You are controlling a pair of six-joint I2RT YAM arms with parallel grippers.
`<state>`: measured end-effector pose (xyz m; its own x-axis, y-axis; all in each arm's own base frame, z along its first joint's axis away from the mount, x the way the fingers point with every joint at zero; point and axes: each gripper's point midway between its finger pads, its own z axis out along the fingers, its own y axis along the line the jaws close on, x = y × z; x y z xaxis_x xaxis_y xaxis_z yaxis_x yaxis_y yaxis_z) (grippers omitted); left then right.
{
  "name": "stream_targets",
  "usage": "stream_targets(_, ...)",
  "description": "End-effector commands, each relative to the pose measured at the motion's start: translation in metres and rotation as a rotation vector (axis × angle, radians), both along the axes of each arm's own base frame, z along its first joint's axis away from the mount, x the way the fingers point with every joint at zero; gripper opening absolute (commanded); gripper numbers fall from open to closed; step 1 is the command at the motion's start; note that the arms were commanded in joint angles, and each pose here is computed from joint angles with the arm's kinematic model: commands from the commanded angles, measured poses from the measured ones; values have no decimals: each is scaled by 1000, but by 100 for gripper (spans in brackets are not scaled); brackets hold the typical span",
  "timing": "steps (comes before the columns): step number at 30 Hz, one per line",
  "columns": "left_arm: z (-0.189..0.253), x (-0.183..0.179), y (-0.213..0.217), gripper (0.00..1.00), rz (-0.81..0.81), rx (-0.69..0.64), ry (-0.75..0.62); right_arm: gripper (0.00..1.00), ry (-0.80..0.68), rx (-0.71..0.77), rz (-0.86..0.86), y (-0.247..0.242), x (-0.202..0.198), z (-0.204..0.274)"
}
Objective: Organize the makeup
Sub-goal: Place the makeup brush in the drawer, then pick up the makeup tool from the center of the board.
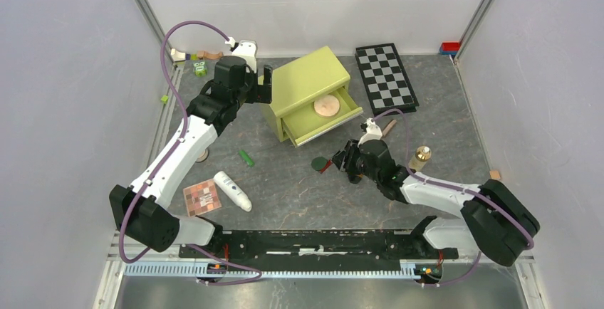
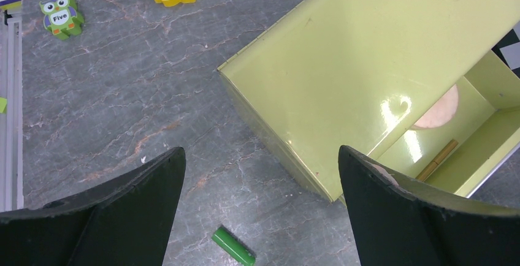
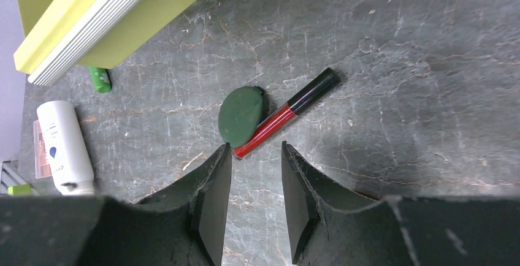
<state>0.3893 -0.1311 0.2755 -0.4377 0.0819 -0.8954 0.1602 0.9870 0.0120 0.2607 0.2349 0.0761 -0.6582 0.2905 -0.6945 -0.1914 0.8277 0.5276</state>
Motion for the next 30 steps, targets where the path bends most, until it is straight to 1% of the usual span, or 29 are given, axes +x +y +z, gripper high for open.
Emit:
stream_targets(1,28,-3,0,100,-30,7,-72,42,-26,126,15,22,4,14)
stream_targets(21,26,-3,-1,100,-36,6,-66,41,-104,39,106,41,22,1)
stream_targets(30,27,-3,-1,100,-37,6,-66,41,-99,10,116,44,27,-6)
